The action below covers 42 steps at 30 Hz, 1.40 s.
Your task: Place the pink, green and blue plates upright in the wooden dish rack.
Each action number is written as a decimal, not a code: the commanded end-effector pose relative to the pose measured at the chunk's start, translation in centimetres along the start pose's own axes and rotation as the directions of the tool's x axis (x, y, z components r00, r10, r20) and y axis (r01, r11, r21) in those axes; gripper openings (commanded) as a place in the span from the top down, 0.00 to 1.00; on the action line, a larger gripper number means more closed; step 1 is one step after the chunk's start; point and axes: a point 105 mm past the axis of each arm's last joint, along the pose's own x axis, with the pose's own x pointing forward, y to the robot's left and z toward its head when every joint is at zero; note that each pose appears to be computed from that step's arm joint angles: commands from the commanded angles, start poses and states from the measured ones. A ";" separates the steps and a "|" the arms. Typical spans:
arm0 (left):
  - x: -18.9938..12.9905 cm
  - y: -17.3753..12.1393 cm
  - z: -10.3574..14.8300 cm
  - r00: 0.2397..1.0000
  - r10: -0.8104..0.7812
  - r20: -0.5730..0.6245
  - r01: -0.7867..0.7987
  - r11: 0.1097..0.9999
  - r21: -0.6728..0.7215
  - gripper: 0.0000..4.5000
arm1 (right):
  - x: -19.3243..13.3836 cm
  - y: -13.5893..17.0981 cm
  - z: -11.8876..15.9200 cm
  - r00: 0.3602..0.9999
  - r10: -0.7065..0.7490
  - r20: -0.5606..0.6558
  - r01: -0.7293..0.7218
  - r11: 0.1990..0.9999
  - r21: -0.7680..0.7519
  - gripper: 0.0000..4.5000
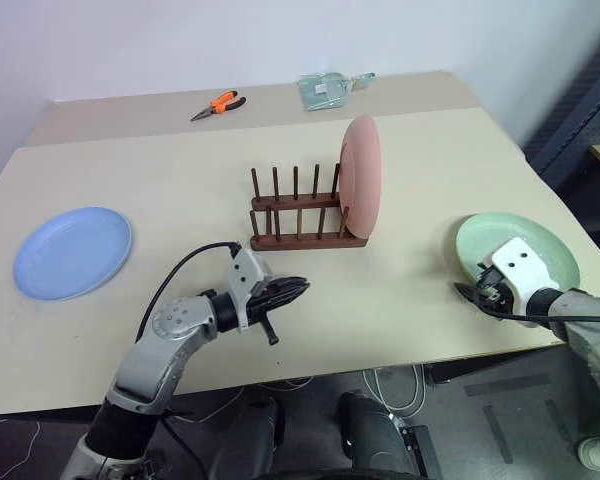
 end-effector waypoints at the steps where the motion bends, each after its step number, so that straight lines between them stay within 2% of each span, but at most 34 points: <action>1: 0.0 -0.1 1.0 0.999 -0.018 0.032 0.017 0.999 0.037 0.95 | -0.1 -1.0 0.8 0.997 -0.074 0.012 0.074 0.997 -0.028 0.81; 2: -0.1 -0.1 0.9 0.999 -0.018 0.029 0.017 0.999 0.039 0.95 | -0.1 -1.1 1.2 0.997 -0.080 0.023 0.080 0.996 -0.034 0.93; 3: -0.1 0.0 0.9 1.000 -0.017 0.026 0.016 0.999 0.041 0.95 | -0.2 -1.1 1.5 0.996 -0.082 0.031 0.083 0.996 -0.037 0.98; 6: -0.2 0.1 0.8 1.000 -0.014 0.024 0.013 0.999 0.043 0.95 | -0.7 -1.9 3.6 0.986 -0.118 0.114 0.130 0.986 -0.104 0.98; 9: -0.7 0.8 1.0 0.999 0.031 0.034 -0.032 0.999 0.041 0.95 | -3.0 -4.5 10.7 0.896 -0.214 0.389 0.284 0.950 -0.131 0.98; 10: -0.9 1.2 1.1 0.998 0.053 0.041 -0.055 0.997 0.051 0.95 | -4.5 -4.9 14.2 0.827 -0.216 0.519 0.296 0.952 -0.076 0.98; 11: -1.0 1.8 1.1 0.995 0.084 0.048 -0.087 0.994 0.061 0.95 | -6.4 -4.8 18.0 0.726 -0.197 0.659 0.253 0.967 0.010 0.98; 13: -1.5 3.1 1.2 0.986 0.152 0.068 -0.157 0.984 0.078 0.95 | -11.0 -3.3 24.3 0.455 -0.127 0.881 -0.012 0.989 0.149 0.98; 15: -1.9 3.9 1.4 0.976 0.197 0.090 -0.205 0.975 0.087 0.95 | -13.6 -1.2 26.6 0.286 -0.039 0.957 -0.288 0.950 0.125 0.98; 16: -2.3 4.5 1.5 0.968 0.228 0.105 -0.237 0.968 0.088 0.95 | -14.7 0.2 27.4 0.205 0.009 0.979 -0.418 0.905 0.079 0.98; 18: -3.3 5.6 1.6 0.951 0.282 0.128 -0.294 0.952 0.085 0.95 | -16.2 2.7 28.3 0.067 0.053 0.996 -0.638 0.770 0.001 0.98; 19: -3.8 6.0 1.5 0.945 0.299 0.129 -0.311 0.947 0.081 0.95 | -16.5 3.6 28.6 0.029 0.059 0.998 -0.715 0.699 -0.020 0.98; 20: -4.5 6.2 1.4 0.942 0.311 0.128 -0.323 0.943 0.085 0.95 | -16.2 4.8 28.7 0.020 0.072 0.997 -0.783 0.622 -0.029 0.98; 22: -5.5 6.4 1.3 0.939 0.320 0.127 -0.333 0.939 0.091 0.95 | -14.8 6.5 28.9 0.049 0.077 0.996 -0.861 0.509 0.003 0.98; 24: -6.3 6.5 1.2 0.938 0.326 0.120 -0.337 0.937 0.088 0.95 | -13.0 7.6 29.0 0.108 0.064 0.992 -0.913 0.402 0.073 0.98; 27: -7.2 6.7 0.8 0.934 0.345 0.095 -0.354 0.930 0.101 0.95 | -10.3 9.6 29.0 0.207 0.080 0.975 -0.941 0.288 0.176 0.98; 30: -7.4 6.6 0.6 0.931 0.353 0.091 -0.361 0.928 0.097 0.95 | -7.9 11.0 29.0 0.308 0.101 0.946 -0.926 0.261 0.274 0.98; 32: -7.3 6.2 0.7 0.932 0.350 0.096 -0.359 0.929 0.092 0.95 | -6.7 11.4 29.1 0.354 0.105 0.929 -0.914 0.249 0.320 0.98; 38: -6.7 5.4 0.8 0.936 0.337 0.106 -0.345 0.936 0.070 0.95 | -4.6 11.2 28.9 0.444 0.080 0.892 -0.871 0.273 0.409 0.98; 42: -6.3 5.0 0.8 0.943 0.316 0.105 -0.324 0.944 0.061 0.95 | -3.6 11.0 28.9 0.473 0.068 0.878 -0.855 0.276 0.439 0.98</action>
